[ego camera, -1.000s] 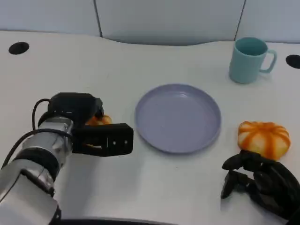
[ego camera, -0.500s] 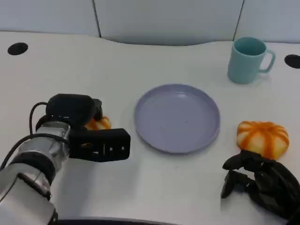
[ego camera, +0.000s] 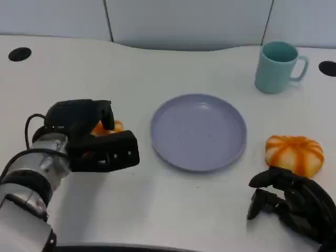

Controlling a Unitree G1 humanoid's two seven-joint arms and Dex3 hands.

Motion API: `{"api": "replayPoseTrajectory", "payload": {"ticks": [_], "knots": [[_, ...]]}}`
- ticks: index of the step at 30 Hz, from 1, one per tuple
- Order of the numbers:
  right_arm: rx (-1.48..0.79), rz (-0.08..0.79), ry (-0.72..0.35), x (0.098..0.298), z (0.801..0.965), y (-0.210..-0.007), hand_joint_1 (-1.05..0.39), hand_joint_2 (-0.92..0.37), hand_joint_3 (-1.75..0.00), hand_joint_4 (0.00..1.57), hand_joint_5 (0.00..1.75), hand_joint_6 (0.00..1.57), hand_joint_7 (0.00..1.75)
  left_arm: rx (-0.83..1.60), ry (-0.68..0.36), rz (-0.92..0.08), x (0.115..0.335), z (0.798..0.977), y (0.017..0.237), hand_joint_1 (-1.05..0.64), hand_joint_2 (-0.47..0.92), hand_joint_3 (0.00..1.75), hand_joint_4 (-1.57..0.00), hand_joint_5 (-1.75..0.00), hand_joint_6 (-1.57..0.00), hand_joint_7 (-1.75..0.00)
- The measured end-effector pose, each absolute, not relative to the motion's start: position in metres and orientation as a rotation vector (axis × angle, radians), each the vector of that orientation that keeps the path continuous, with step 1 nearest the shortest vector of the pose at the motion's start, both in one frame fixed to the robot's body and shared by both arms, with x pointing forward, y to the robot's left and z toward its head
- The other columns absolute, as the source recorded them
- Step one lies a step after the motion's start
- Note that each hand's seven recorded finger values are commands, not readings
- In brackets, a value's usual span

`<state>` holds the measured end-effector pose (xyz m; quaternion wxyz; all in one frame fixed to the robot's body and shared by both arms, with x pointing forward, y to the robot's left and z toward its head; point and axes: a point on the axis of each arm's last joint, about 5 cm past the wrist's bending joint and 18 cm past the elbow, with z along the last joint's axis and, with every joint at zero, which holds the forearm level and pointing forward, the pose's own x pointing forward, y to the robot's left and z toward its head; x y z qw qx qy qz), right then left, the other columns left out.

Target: Grasp the bread from the table and place it into the plate.

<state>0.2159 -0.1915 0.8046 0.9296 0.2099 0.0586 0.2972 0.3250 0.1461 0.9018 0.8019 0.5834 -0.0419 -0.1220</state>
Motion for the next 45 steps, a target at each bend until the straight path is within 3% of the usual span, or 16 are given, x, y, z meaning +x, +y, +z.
{"api": "replayPoseTrajectory", "payload": {"ticks": [9, 10, 11, 12, 13, 14, 17, 24, 33, 45], "knots": [[0.433, 0.601, 0.126, 0.218, 0.805, -0.19, -0.51, -0.92, -0.08, 0.65, 1.46, 0.75, 0.84, 1.181, -0.221, -0.2, 0.334, 0.921, 0.143, -0.13, 0.87, 0.08, -0.82, -1.75, -0.64, -1.73], [0.435, 0.601, 0.126, 0.218, 0.805, -0.19, -0.51, -0.92, -0.08, 0.65, 1.46, 0.75, 0.83, 1.171, -0.226, -0.195, 0.334, 0.922, 0.143, -0.13, 0.87, 0.07, -0.79, -1.75, -0.68, -1.6], [0.436, 0.601, 0.126, 0.218, 0.805, -0.189, -0.53, -0.92, -0.09, 0.65, 1.46, 0.76, 0.84, 1.157, -0.23, -0.188, 0.335, 0.924, 0.143, -0.14, 0.86, 0.06, -0.79, -1.72, -0.77, -1.35], [0.431, 0.6, 0.124, 0.218, 0.805, -0.189, -0.52, -0.92, -0.09, 0.64, 1.45, 0.76, 0.84, 1.148, -0.234, -0.181, 0.336, 0.926, 0.143, -0.16, 0.86, 0.04, -0.78, -1.74, -0.81, -1.28], [0.426, 0.598, 0.121, 0.218, 0.805, -0.189, -0.51, -0.92, -0.09, 0.64, 1.45, 0.75, 0.84, 1.142, -0.242, -0.178, 0.337, 0.927, 0.143, -0.17, 0.85, 0.03, -0.79, -1.74, -0.79, -1.36], [0.424, 0.597, 0.117, 0.218, 0.805, -0.189, -0.52, -0.92, -0.09, 0.63, 1.45, 0.75, 0.85, 1.137, -0.252, -0.176, 0.337, 0.929, 0.143, -0.17, 0.87, 0.03, -0.8, -1.74, -0.71, -1.58], [0.416, 0.595, 0.111, 0.218, 0.804, -0.188, -0.52, -0.92, -0.09, 0.63, 1.46, 0.75, 0.86, 1.124, -0.286, -0.182, 0.339, 0.934, 0.144, -0.13, 0.88, 0.03, -0.84, -1.75, -0.69, -1.73], [0.42, 0.596, 0.121, 0.219, 0.805, -0.187, -0.51, -0.92, -0.08, 0.62, 1.45, 0.73, 0.88, 1.113, -0.386, -0.196, 0.341, 0.942, 0.135, -0.15, 0.86, 0.02, -0.88, -1.75, -0.69, -1.75], [0.42, 0.599, 0.12, 0.221, 0.805, -0.186, -0.51, -0.92, -0.09, 0.64, 1.42, 0.73, 0.85, 1.117, -0.496, -0.271, 0.345, 0.956, 0.105, -0.17, 0.86, 0.03, -0.93, -1.75, -0.72, -1.75], [0.408, 0.611, 0.118, 0.223, 0.806, -0.182, -0.53, -0.92, -0.09, 0.64, 1.47, 0.7, 0.93, 1.107, -0.576, -0.399, 0.337, 0.954, 0.063, -0.23, 0.89, 0.06, -0.94, -1.75, -0.73, -1.75]]}}
